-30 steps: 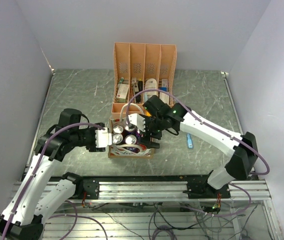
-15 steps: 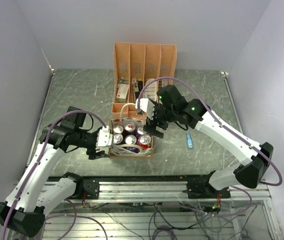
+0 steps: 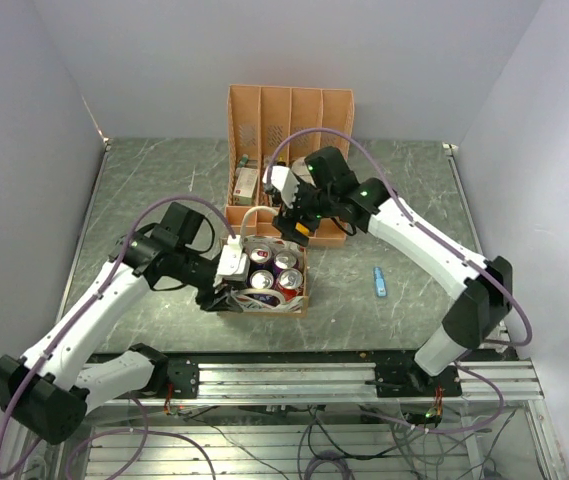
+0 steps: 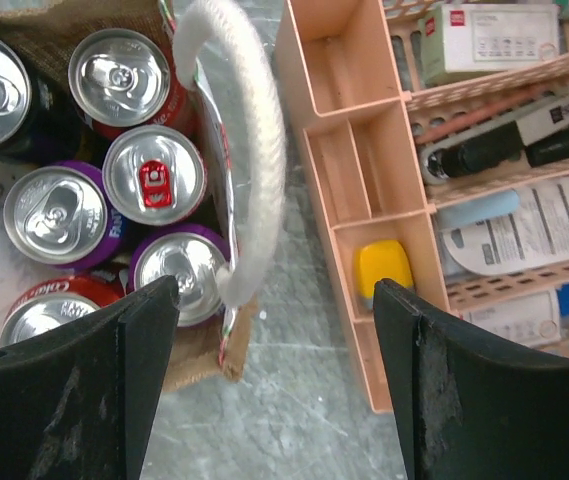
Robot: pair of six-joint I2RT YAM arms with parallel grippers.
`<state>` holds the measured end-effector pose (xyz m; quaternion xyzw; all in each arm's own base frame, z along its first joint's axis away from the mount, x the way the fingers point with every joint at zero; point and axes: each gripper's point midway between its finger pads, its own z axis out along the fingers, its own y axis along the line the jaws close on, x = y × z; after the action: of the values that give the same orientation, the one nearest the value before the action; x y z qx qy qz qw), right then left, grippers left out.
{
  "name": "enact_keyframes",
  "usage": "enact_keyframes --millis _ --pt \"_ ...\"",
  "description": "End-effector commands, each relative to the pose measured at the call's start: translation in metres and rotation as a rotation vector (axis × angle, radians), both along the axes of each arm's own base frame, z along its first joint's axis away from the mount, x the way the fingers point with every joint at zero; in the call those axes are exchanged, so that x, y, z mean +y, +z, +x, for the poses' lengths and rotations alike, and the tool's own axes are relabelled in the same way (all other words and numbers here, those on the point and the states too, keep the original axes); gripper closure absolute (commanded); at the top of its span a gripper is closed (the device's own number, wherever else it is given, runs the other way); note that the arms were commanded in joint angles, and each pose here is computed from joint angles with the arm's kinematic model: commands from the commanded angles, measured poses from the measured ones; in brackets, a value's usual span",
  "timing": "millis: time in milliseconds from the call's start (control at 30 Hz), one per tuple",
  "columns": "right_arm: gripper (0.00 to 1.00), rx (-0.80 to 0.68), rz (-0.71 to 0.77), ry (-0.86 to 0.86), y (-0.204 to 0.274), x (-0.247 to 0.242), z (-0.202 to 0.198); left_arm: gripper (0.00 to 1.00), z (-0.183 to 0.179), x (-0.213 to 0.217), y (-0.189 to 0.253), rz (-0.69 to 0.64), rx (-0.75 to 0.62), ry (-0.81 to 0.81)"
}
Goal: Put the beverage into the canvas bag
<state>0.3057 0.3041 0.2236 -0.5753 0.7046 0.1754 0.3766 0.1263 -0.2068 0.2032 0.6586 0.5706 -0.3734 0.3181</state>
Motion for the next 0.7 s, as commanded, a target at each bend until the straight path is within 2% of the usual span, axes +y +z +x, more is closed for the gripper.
enact_keyframes --millis 0,100,233,300,400,433,667 --pt "0.27 0.003 0.062 0.043 0.007 0.023 0.01 0.48 -0.003 -0.023 0.032 -0.116 0.012 -0.077" --pt "0.4 0.011 0.073 0.051 0.005 0.028 0.012 0.69 -0.006 -0.032 0.043 -0.146 0.033 -0.114" --pt "0.57 0.009 0.088 0.069 0.011 0.03 0.01 0.9 -0.011 -0.034 0.06 -0.185 0.02 -0.152" --pt "0.69 0.005 0.087 0.081 0.014 0.03 0.008 0.93 -0.013 -0.035 0.072 -0.208 0.005 -0.156" --pt "0.96 0.0 0.082 0.088 0.02 0.029 0.008 0.93 -0.011 -0.035 0.088 -0.236 -0.048 -0.147" --pt "1.0 -0.003 0.082 0.09 0.022 0.029 0.008 0.93 -0.01 -0.036 0.093 -0.244 -0.064 -0.137" --pt "1.0 -0.038 0.089 0.107 0.042 0.026 0.006 0.93 -0.006 -0.034 0.11 -0.251 -0.134 -0.12"
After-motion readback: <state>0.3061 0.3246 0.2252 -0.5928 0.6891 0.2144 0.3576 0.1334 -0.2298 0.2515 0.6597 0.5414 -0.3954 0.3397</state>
